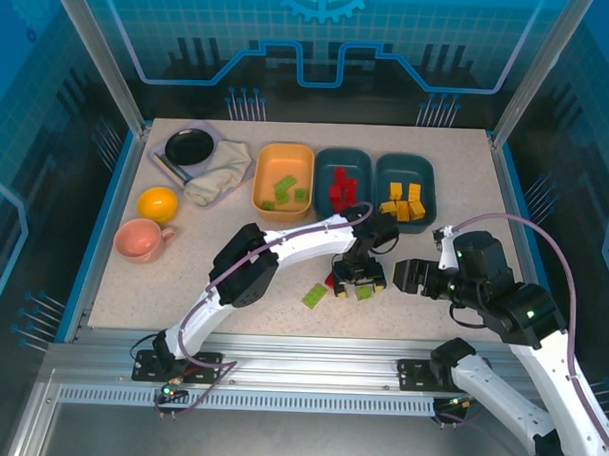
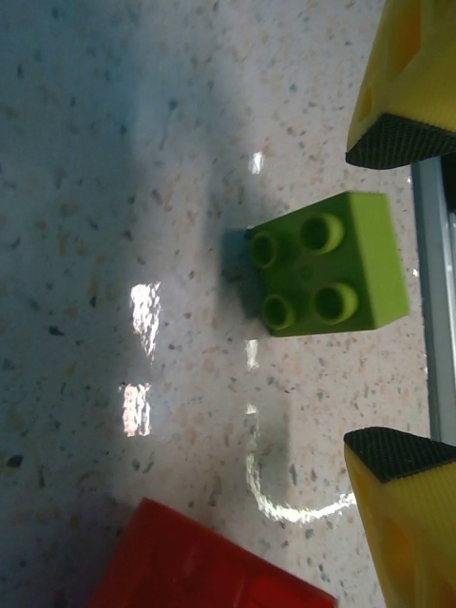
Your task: Sort the legos into containers by color
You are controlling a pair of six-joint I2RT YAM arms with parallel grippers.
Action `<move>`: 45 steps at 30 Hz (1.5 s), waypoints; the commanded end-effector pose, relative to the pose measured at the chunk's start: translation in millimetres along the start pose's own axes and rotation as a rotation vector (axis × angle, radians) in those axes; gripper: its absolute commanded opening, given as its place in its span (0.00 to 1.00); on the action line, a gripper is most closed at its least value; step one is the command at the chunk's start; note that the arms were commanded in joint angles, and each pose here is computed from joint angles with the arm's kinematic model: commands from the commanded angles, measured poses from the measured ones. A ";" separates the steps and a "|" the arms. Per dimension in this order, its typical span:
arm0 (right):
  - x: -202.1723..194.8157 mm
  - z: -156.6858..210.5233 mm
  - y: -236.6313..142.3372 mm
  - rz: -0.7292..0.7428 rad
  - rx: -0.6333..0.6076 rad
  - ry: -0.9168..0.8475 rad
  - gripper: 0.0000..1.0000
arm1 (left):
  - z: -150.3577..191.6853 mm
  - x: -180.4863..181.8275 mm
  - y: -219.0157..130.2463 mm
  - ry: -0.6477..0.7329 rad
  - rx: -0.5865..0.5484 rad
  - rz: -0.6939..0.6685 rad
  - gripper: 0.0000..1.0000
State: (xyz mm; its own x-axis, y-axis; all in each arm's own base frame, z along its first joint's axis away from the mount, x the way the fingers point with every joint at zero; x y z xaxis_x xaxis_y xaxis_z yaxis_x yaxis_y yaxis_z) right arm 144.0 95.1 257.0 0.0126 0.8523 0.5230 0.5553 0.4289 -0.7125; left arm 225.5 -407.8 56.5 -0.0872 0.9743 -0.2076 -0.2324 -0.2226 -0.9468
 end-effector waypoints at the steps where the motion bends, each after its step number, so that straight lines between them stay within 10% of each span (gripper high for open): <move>1: -0.5 4.4 -7.8 -0.003 0.004 0.008 0.78 | 3.4 -6.0 9.2 -0.039 0.039 0.004 0.70; 14: 6.4 6.5 -4.3 -0.045 0.026 -0.013 0.78 | -8.2 -9.4 -9.0 0.017 -0.069 0.010 0.31; 30: 72.1 -19.3 50.9 -0.228 0.096 -0.060 0.79 | -124.9 140.8 -172.6 -0.122 -0.384 -0.014 0.31; 45: 110.4 -44.1 116.1 -0.173 0.186 -0.097 0.80 | -226.5 222.0 -162.7 -0.183 -0.445 -0.260 0.32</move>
State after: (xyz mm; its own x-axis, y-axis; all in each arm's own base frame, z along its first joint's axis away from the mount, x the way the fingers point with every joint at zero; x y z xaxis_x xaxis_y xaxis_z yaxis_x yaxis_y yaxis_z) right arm 244.7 219.2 242.2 -0.1156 0.7934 0.5977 0.3722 0.5925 -0.7145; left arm 460.9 -156.9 108.0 -0.2848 0.9584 -0.0194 0.1657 0.0292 -0.9858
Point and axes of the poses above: each hand's point on the last joint's axis, 136 mm out from that joint toward the fingers, its own y axis out along the fingers, its own x axis along the line the jaws close on, z = x × y, the point moved 2 cm from there along -y, back along the fingers, and after that the axes turned 9 degrees about y, right-handed, at the moved point
